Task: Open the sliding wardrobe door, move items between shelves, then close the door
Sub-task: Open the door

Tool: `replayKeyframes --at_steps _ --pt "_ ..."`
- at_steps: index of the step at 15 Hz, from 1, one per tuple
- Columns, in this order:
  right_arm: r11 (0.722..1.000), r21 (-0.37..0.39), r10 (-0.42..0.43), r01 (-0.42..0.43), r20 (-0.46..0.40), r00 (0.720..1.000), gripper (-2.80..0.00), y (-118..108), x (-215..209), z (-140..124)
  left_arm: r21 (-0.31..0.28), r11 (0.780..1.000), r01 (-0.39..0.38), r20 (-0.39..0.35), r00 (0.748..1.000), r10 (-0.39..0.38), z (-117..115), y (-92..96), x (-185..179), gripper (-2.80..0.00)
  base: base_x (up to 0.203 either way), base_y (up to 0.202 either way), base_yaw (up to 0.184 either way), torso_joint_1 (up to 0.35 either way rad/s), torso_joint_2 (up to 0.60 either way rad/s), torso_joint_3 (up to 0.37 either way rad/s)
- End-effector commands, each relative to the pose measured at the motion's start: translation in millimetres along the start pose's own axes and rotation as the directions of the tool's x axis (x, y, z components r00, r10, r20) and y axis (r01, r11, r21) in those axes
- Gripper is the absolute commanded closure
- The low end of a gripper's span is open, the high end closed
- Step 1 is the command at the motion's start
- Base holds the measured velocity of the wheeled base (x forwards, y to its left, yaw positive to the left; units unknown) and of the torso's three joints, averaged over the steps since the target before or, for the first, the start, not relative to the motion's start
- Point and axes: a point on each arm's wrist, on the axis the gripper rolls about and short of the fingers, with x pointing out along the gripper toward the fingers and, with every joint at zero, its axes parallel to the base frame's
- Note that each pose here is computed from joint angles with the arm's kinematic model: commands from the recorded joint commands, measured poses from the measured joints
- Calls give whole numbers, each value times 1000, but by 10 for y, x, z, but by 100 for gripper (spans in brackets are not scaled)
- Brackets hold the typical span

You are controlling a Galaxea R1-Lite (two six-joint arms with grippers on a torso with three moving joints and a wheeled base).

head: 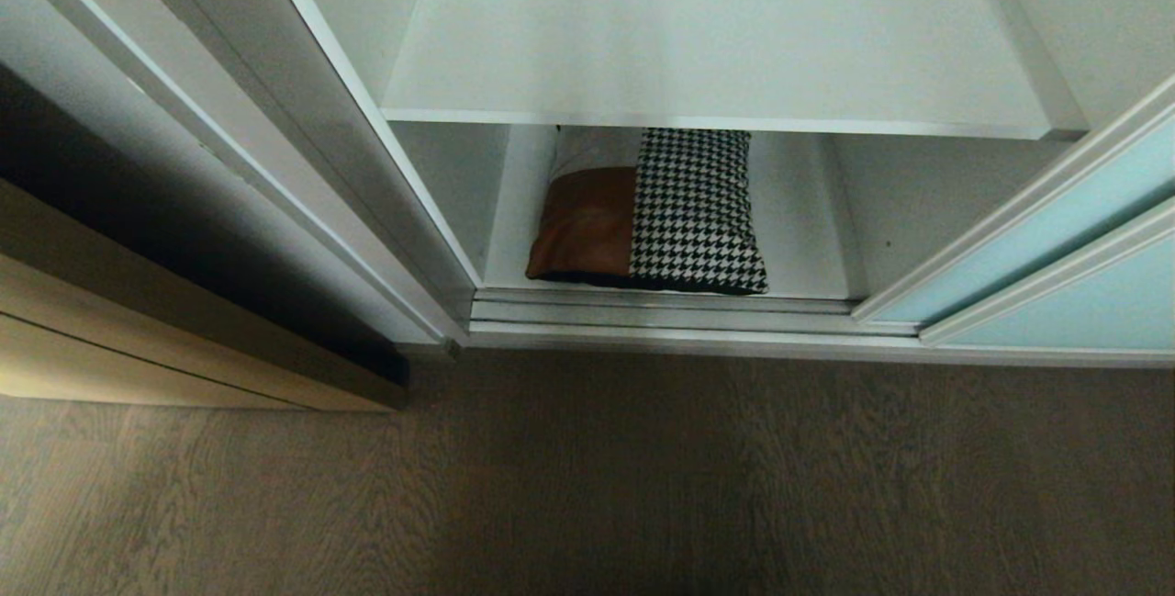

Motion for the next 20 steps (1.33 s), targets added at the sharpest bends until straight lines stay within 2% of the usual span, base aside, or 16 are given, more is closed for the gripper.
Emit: replayKeyframes --at_steps 1,2,3,5,6,8,11,12,14,16,17,18,19,20 --pt "1000 0 0 0 0 1000 0 0 -1 0 -42 999 7 6 1000 -7 -170 69 -224 0 0 0 0 0 0 0" --pt "1000 0 0 0 0 1000 0 0 -1 0 -32 999 21 -94 995 -24 -300 86 -261 0 0 0 0 0 0 0" --pt "1000 0 1 -1 0 1000 0 0 0 -1 -31 998 63 -161 985 -68 -391 93 -300 0 0 0 0 0 0 0" --pt "1000 0 0 0 0 1000 0 0 0 -1 -45 974 221 -196 954 -225 -432 66 -333 0 0 0 0 0 0 0" --pt "1000 0 0 0 0 1000 0 0 0 0 -17 965 260 -189 947 -258 -434 62 -349 0 0 0 0 0 0 0" --pt "1000 0 0 0 0 1000 0 0 0 -1 39 960 276 -166 950 -266 -436 67 -372 0 0 0 0 0 0 0" --pt "1000 0 0 0 0 1000 0 0 0 -3 162 943 291 -157 951 -267 -435 68 -379 0 0 0 0 0 0 0" --pt "1000 0 0 0 0 1000 0 0 -1 0 159 944 291 -171 949 -264 -451 71 -381 0 0 0 0 0 0 0" --pt "1000 0 0 0 0 1000 0 0 0 -1 96 960 264 -222 946 -238 -474 81 -394 0 0 0 0 0 0 0" --pt "1000 0 1 -1 0 1000 0 0 -1 0 47 969 244 -221 948 -228 -478 84 -395 0 0 0 0 0 0 0" --pt "1000 0 0 0 0 1000 0 0 -1 0 -21 981 193 -221 956 -193 -482 93 -394 0 0 0 0 0 0 0" --pt "1000 0 0 0 -1 1000 0 0 0 -3 -47 986 160 -219 961 -166 -483 99 -392 0 0 0 0 0 0 0" --pt "1000 0 0 0 0 1000 0 0 0 -1 -5 985 172 -218 961 -169 -481 98 -392 0 0 0 0 0 0 0" --pt "1000 0 1 -1 0 1000 0 0 -1 0 97 973 209 -218 958 -184 -475 94 -392 0 0 0 0 0 0 0"
